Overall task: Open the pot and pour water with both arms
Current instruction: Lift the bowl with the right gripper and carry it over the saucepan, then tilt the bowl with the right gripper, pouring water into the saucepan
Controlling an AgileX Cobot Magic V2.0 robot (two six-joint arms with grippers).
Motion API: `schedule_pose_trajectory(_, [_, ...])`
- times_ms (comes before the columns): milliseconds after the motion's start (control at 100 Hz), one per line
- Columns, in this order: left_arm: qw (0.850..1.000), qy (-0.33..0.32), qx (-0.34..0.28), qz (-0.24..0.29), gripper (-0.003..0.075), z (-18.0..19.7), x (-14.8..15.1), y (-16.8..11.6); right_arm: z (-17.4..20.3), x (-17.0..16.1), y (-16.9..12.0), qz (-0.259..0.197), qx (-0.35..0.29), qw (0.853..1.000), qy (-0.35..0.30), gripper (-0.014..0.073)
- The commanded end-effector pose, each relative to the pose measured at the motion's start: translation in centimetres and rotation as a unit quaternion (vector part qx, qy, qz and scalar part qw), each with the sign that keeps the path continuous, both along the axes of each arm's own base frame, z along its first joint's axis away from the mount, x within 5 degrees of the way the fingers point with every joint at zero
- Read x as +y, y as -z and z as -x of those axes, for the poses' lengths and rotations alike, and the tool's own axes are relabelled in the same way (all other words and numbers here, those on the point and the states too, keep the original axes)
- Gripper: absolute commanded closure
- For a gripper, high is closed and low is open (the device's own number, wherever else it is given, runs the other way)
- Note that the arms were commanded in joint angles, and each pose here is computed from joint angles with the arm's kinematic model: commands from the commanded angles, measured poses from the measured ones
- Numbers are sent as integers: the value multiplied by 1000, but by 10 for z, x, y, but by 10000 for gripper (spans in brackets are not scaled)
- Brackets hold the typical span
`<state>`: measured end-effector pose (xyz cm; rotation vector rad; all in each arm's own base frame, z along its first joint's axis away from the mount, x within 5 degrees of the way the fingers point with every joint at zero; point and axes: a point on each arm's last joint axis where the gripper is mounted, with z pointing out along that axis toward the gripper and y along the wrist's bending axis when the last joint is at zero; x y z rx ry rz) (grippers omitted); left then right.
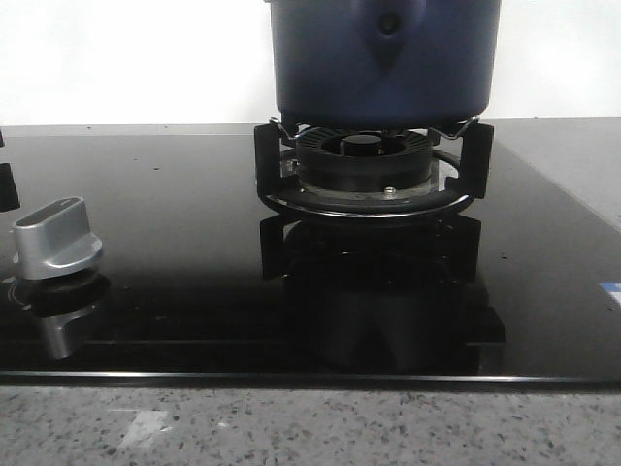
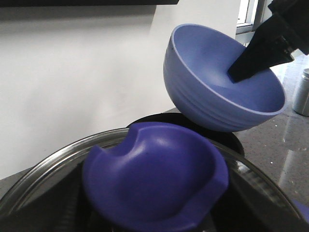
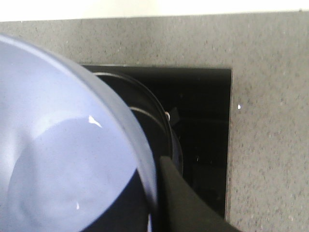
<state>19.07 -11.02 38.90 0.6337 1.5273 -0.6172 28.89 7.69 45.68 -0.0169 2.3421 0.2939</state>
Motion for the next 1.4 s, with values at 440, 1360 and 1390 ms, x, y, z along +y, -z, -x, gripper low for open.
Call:
schedule_pose_trajectory(440, [999, -11, -13, 40, 405, 5, 3, -18, -14, 20, -15, 109, -127, 985, 33, 641])
schedule_pose_trajectory(1360, [999, -11, -13, 40, 405, 5, 3, -18, -19, 43, -14, 290, -184, 938, 53, 641])
schedule_pose_trajectory(1390, [999, -11, -13, 40, 405, 5, 3, -18, -19, 43, -14, 294, -186, 936, 54, 641])
